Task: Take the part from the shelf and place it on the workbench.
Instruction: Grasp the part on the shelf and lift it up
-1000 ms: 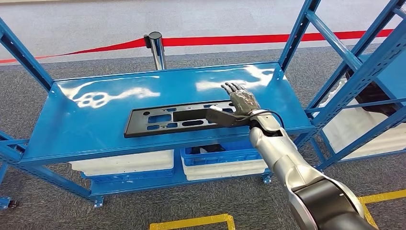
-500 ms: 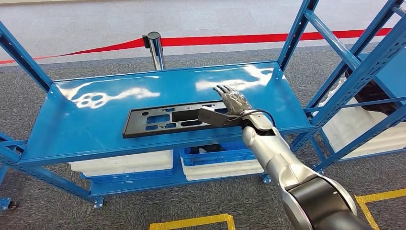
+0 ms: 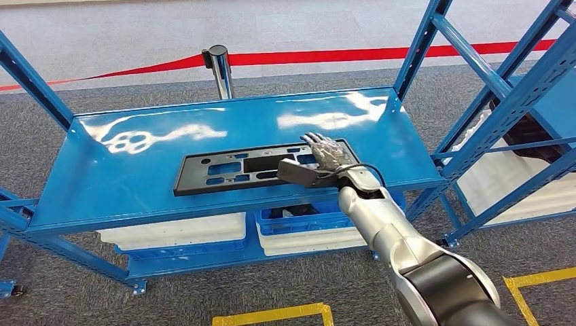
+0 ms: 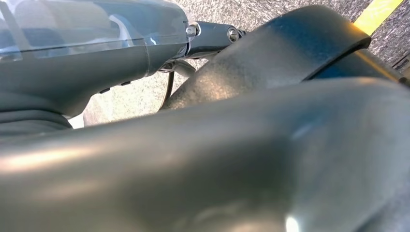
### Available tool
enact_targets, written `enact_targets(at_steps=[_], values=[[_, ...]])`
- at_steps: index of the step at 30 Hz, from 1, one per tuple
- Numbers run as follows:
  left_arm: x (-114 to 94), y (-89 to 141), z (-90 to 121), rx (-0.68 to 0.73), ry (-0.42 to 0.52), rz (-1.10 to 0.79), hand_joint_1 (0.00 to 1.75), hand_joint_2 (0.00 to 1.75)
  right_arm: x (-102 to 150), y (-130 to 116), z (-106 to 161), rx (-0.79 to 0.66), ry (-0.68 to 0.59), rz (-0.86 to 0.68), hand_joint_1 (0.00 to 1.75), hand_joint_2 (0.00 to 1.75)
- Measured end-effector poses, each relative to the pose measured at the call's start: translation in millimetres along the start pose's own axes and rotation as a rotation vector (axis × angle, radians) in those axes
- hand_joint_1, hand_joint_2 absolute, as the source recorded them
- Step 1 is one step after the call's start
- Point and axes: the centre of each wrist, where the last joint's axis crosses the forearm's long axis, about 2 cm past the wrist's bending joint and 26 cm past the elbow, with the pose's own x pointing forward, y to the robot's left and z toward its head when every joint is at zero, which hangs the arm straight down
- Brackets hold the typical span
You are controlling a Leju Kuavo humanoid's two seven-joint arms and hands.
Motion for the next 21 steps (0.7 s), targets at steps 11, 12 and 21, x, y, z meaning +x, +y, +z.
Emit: enact_targets(at_steps=[11, 12, 21], values=[[-0.5, 0.2, 0.0, 0.001, 0.001, 0.010, 0.00, 0.00, 2.2, 9.0, 1.3, 0.094, 0.013, -0.072, 0.00, 1.75], [-0.6, 0.2, 0.0, 0.001, 0.001, 0.013, 0.00, 0.00, 2.1, 8.5, 1.1, 0.100, 0.012, -0.078, 0.00, 1.75], [-0.9, 0.1, 0.0, -0.002, -0.001, 0.022, 0.00, 0.00, 2.4, 4.8, -0.3, 0.110, 0.002, -0.086, 0.00, 1.75]])
